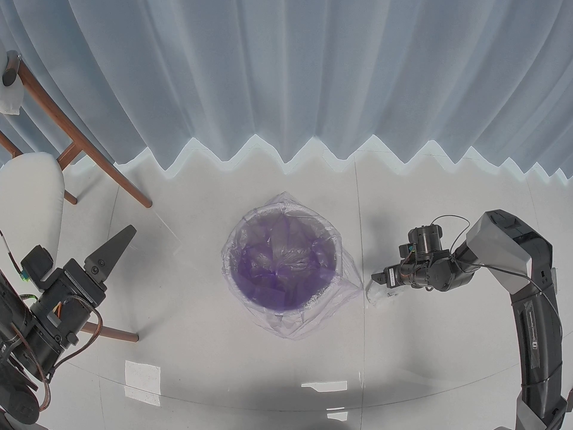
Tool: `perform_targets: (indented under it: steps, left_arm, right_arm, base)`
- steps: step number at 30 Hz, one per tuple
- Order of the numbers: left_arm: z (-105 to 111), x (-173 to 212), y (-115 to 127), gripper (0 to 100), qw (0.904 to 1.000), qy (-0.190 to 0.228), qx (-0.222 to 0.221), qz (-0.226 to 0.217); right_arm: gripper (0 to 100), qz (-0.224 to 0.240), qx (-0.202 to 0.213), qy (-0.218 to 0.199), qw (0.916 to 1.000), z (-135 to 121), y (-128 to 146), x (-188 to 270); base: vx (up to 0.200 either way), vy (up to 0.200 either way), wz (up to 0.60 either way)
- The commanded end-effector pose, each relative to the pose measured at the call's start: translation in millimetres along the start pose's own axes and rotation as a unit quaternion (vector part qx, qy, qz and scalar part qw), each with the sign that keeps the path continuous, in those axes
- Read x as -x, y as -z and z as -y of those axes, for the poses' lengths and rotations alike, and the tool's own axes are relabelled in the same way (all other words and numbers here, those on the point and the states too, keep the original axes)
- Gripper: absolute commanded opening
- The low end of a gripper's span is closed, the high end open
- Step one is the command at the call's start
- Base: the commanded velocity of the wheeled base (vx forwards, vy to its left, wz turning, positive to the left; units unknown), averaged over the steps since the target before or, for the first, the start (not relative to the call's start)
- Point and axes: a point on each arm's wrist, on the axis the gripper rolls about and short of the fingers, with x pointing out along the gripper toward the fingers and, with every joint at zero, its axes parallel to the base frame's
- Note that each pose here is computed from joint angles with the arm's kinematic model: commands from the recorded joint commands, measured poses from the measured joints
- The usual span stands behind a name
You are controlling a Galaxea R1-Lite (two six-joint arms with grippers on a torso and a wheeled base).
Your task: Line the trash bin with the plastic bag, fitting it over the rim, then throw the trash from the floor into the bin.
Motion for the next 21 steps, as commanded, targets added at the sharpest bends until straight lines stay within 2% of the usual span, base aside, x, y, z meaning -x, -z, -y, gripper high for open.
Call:
perform_targets:
  steps: [1, 5, 13, 14, 21]
  left_arm:
    - [-1.8, 3.3, 1.8, 100, 1.0000, -0.004, 0.000, -0.004]
    - [-1.8, 3.3, 1.8, 100, 1.0000, -0.003, 0.000, -0.004]
    - [-2.3, 2.6, 2.4, 100, 1.0000, -0.004, 0.001, -0.006]
    - [-2.3, 2.6, 2.4, 100, 1.0000, -0.004, 0.001, -0.006]
    - [-3.1, 4.0, 3.1, 100, 0.9999, -0.008, 0.001, -0.007]
  right_arm:
    - [100, 0.005, 0.000, 0.003, 1.0000, 2.4, 0.2, -17.7]
    - [100, -0.021, -0.002, 0.024, 0.9995, 7.8, -2.6, -15.4]
    - [100, -0.025, -0.006, 0.046, 0.9986, 14.5, -3.6, -13.0]
    - [100, -0.032, -0.009, 0.059, 0.9977, 19.9, -0.6, -12.6]
    - [100, -0.047, -0.009, 0.057, 0.9972, 17.5, 6.1, -8.4]
  base:
    - [0.000, 0.000, 0.00]
    - [0.000, 0.000, 0.00]
    - [0.000, 0.000, 0.00]
    - [0.000, 0.000, 0.00]
    - [0.000, 0.000, 0.00]
